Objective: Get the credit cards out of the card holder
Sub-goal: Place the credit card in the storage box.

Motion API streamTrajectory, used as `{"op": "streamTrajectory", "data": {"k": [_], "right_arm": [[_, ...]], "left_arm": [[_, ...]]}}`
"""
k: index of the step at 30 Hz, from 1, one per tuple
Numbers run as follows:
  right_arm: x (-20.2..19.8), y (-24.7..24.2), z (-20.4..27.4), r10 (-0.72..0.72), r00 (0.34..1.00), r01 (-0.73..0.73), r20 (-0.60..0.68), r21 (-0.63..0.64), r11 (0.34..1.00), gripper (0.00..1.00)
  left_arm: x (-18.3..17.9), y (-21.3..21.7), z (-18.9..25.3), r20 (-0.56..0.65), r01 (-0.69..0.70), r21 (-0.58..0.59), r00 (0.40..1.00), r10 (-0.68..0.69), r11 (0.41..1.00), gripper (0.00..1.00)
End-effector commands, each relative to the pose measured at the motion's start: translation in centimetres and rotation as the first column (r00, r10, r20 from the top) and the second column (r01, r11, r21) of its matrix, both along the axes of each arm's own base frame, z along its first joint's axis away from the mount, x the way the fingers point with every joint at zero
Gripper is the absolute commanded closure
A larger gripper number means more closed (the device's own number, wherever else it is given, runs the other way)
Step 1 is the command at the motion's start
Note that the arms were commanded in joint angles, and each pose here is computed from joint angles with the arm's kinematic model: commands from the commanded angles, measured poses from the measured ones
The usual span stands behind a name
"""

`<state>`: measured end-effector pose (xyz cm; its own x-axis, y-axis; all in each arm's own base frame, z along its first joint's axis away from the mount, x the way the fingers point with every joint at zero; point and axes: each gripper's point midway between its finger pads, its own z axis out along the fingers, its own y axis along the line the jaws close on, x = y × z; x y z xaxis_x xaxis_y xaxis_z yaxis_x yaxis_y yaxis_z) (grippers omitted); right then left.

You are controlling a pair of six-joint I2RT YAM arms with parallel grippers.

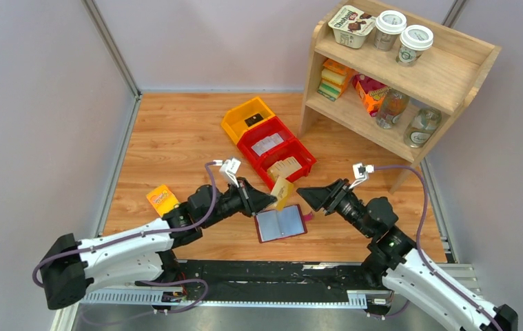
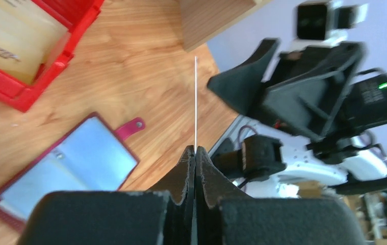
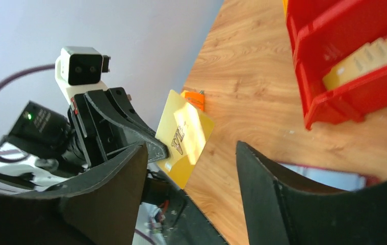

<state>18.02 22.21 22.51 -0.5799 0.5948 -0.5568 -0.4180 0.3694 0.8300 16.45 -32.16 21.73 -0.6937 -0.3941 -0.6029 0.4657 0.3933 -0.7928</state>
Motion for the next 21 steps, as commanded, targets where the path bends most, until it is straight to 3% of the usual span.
{"op": "streamTrajectory", "data": {"k": [1,4,8,16,21], "right_arm": [[-0.8,-1.2,2.2,0.043,0.982,0.001,0.185,-0.233,0.973,0.31],[-2.1,-1.0,3.7,0.158,0.95,-0.057,0.269,-0.348,0.936,0.25],[-4.0,-0.2,5.2,0.355,0.867,-0.158,0.349,-0.484,0.86,0.2],[-6.2,2.1,6.8,0.613,0.702,-0.333,0.361,-0.595,0.731,0.23],[-5.8,3.5,6.0,0.677,0.656,-0.387,0.333,-0.622,0.681,0.27]], "left_arm": [[-0.9,2.3,-0.2,0.089,0.093,0.23,0.989,-0.116,0.969,1.0],[-2.0,3.8,-0.1,0.117,0.155,0.393,0.969,-0.216,0.907,1.0],[-4.1,4.1,1.0,0.125,0.29,0.485,0.911,-0.394,0.825,1.0],[-6.3,3.1,3.2,0.134,0.471,0.562,0.759,-0.637,0.68,1.0],[-7.3,2.3,5.0,0.162,0.546,0.572,0.656,-0.737,0.612,1.0]]}}
